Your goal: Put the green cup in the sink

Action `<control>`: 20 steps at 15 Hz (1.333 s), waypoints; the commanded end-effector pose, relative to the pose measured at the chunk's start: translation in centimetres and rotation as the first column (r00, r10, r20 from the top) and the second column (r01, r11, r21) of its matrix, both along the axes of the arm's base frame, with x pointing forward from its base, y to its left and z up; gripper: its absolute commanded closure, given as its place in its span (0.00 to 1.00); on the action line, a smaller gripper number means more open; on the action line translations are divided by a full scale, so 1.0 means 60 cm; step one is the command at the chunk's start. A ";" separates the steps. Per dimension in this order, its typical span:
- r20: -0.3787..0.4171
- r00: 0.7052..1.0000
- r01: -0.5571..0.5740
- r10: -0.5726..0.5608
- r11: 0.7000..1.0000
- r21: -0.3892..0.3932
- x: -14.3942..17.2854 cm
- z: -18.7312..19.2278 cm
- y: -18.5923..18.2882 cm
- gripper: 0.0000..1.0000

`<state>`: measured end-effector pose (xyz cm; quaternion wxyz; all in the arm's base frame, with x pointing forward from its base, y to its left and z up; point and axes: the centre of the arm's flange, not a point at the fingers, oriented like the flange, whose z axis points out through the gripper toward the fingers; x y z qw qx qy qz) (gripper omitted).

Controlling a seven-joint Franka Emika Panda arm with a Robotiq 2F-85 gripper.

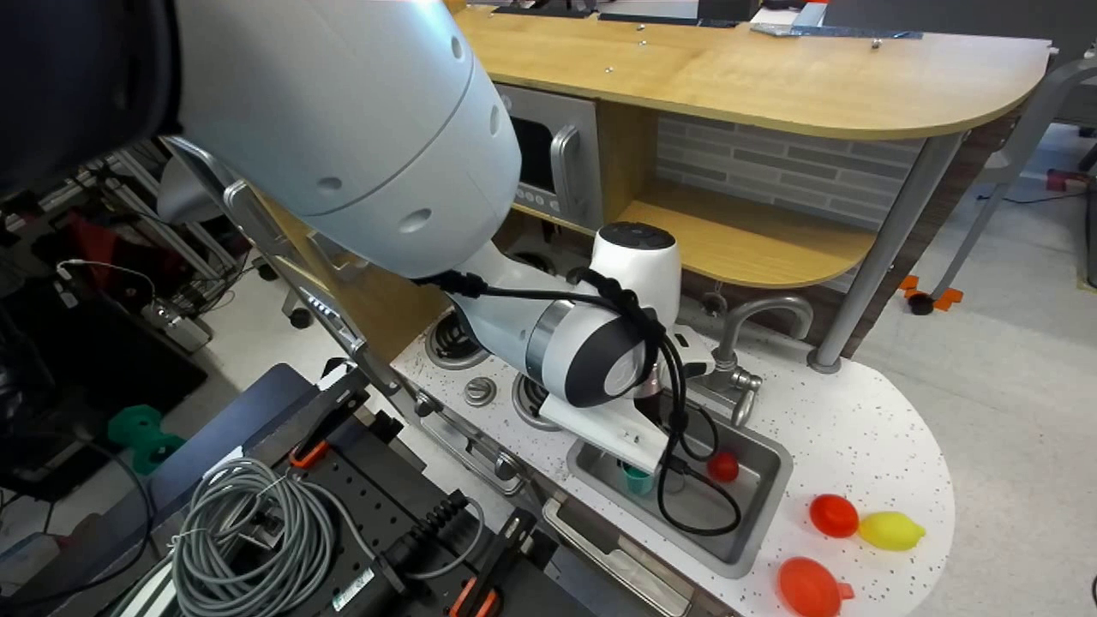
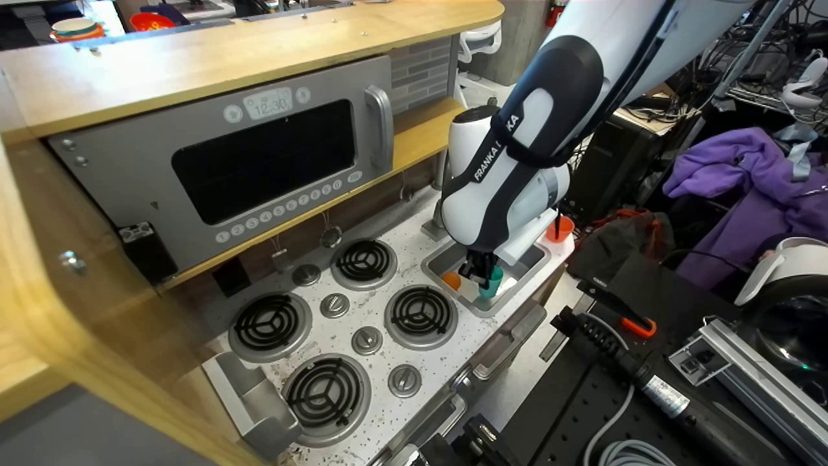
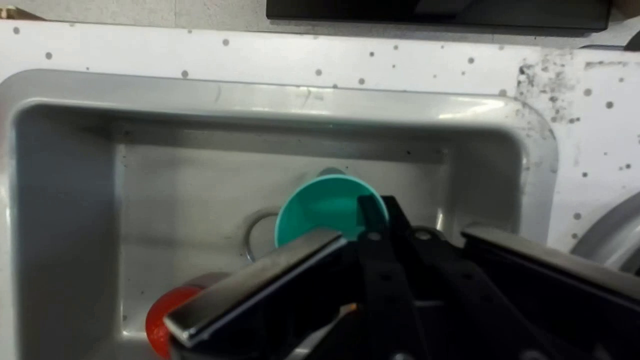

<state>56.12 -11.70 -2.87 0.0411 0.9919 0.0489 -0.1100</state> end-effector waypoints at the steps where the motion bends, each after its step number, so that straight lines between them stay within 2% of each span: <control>1: -0.048 0.999 0.008 -0.010 1.000 -0.030 0.029 -0.027 0.003 0.99; 7: -0.066 0.998 -0.008 0.005 0.999 -0.052 0.070 -0.040 0.022 0.99; 8: -0.073 0.997 -0.012 0.008 0.998 -0.054 0.071 -0.042 0.024 0.71; 9: -0.083 0.996 -0.019 0.015 0.998 -0.054 0.070 -0.045 0.027 0.69; 11: -0.094 0.995 -0.035 0.030 0.998 -0.051 0.061 -0.045 0.032 0.57; 14: -0.105 0.994 -0.049 0.044 0.997 -0.052 0.037 -0.038 0.039 0.34; 18: -0.068 0.995 -0.077 0.075 0.996 -0.037 -0.017 0.029 0.029 0.05; 20: -0.036 0.997 -0.076 0.074 0.996 -0.043 -0.044 0.065 0.023 0.00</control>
